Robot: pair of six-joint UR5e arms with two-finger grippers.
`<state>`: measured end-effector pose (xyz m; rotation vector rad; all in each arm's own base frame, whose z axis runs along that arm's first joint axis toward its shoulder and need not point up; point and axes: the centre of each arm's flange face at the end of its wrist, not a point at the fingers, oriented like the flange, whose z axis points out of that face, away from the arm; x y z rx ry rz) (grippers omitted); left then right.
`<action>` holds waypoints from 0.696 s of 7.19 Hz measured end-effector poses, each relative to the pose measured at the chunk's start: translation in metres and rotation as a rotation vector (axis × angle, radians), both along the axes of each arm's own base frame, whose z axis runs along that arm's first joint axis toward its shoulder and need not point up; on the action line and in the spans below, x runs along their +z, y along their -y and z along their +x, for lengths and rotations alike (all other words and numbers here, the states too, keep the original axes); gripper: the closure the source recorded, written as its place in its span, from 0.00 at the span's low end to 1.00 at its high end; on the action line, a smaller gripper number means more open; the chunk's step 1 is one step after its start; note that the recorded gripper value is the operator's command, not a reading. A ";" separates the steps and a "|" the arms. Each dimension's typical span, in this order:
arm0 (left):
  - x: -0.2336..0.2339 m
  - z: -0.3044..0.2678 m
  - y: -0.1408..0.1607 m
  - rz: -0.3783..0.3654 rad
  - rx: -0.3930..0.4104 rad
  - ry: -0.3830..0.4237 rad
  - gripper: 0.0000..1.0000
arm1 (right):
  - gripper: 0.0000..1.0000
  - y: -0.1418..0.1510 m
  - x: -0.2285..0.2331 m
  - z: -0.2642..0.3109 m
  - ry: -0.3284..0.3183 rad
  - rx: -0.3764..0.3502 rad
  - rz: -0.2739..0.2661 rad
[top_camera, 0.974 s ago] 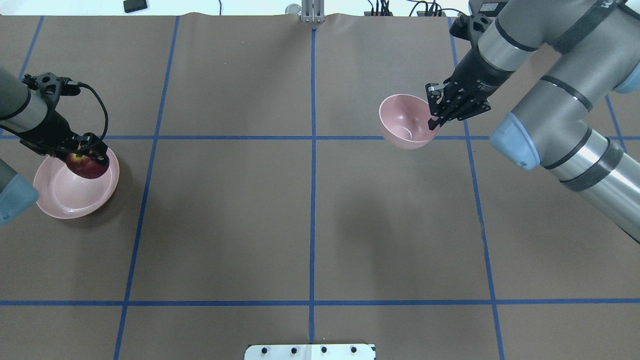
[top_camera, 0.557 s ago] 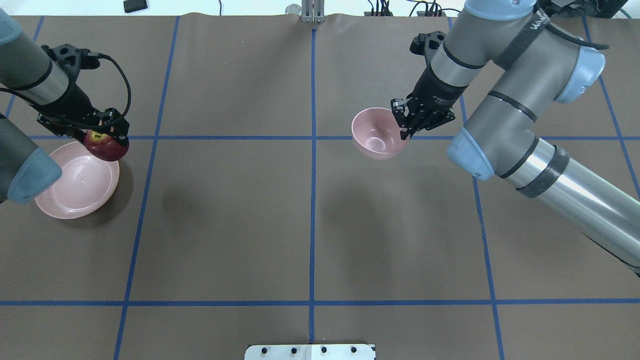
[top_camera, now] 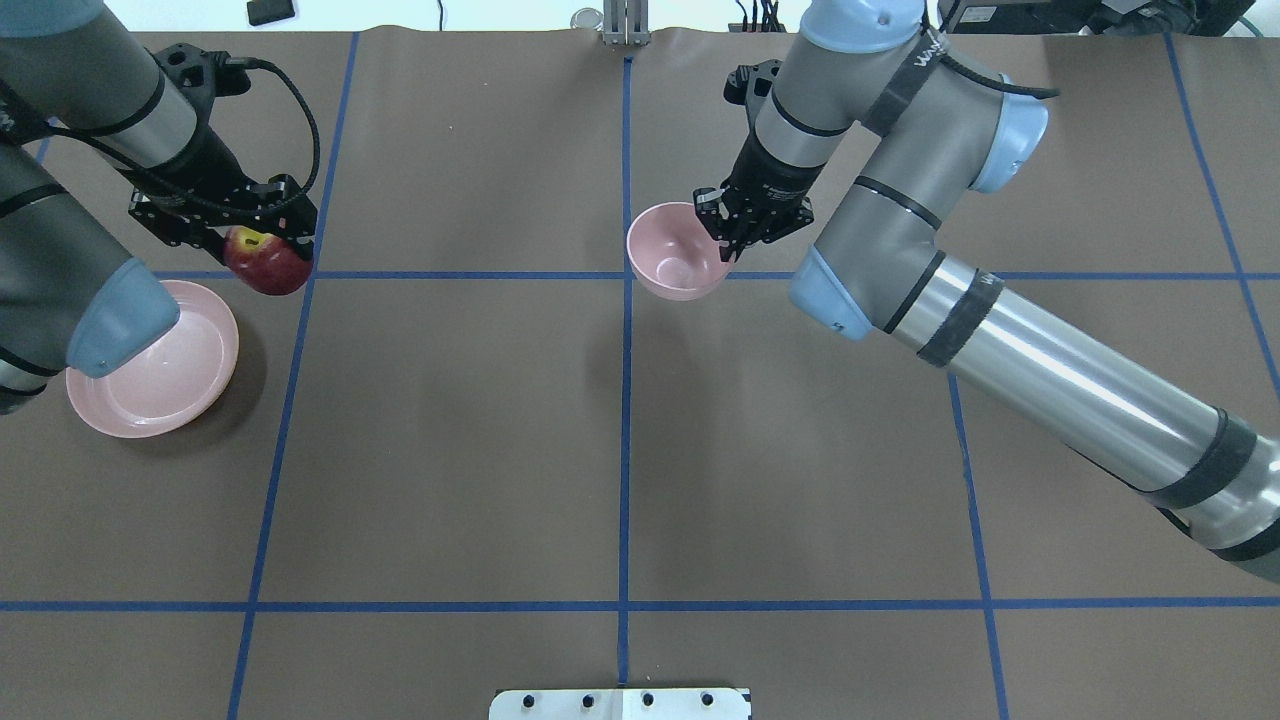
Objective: Move apple from plate to bowl
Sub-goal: 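Slide the bowl toward center with right gripper while left gripper lifts the apple, then set the bowl down at the center and open the right gripper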
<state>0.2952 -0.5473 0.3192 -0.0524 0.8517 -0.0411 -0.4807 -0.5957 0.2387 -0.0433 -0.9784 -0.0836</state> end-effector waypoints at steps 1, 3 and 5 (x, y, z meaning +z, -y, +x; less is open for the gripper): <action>-0.012 0.011 -0.005 -0.003 0.004 -0.010 1.00 | 1.00 -0.002 -0.007 -0.018 0.006 0.002 0.015; -0.039 0.045 -0.017 -0.005 0.024 -0.029 1.00 | 1.00 -0.019 -0.012 -0.053 0.005 0.033 0.045; -0.054 0.065 -0.024 -0.005 0.037 -0.040 1.00 | 1.00 -0.037 -0.008 -0.083 0.000 0.070 0.099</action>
